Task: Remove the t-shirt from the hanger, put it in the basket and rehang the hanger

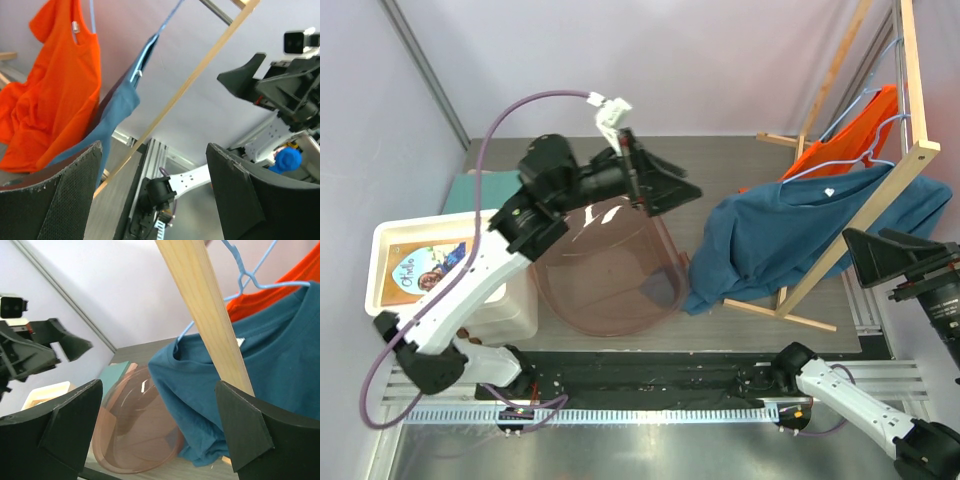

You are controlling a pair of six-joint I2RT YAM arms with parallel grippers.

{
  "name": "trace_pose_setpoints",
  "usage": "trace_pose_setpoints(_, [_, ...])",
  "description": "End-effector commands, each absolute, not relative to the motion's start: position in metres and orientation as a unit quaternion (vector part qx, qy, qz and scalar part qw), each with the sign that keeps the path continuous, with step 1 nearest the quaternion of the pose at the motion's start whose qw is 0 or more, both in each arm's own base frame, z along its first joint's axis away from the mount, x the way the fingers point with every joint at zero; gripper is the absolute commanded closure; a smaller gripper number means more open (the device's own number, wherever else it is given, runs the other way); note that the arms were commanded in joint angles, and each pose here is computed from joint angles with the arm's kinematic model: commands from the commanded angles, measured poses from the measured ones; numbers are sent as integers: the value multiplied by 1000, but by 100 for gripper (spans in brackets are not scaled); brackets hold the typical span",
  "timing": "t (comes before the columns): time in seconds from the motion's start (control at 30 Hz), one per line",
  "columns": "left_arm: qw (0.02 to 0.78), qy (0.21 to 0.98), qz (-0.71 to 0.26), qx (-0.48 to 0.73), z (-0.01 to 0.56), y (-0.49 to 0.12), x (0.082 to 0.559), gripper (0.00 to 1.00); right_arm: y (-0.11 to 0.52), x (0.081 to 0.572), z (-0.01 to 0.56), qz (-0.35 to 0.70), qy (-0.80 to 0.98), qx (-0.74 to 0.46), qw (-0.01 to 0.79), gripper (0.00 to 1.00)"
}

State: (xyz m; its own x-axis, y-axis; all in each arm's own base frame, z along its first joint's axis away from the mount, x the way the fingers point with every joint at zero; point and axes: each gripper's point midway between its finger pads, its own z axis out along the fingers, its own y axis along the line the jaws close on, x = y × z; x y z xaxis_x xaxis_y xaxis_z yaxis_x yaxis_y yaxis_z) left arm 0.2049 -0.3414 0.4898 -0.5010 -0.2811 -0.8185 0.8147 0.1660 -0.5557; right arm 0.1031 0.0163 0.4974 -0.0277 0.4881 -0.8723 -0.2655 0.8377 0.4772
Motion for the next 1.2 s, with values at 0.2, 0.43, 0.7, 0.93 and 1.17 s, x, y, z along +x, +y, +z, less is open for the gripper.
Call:
trace_pose_setpoints(0.2, [538,560,-532,338,514,-443,221,20,26,99,495,282,659,47,695,0])
trace_pose_setpoints(0.43, [526,552,-541,357,497,-515,240,28,13,82,501,277,640,28,716,0])
trace_pose_setpoints(0.7, [511,533,-577,349,486,-551,239,44,-9,66,506,256,620,30,741,0])
trace_pose_setpoints(0.93, [494,519,-608,342,486,-564,232,69,-14,64,498,247,623,34,741,0])
trace_pose_setpoints(1.17, [492,503,-628,332,499,-565,224,100,-16,66,495,238,626,35,742,0])
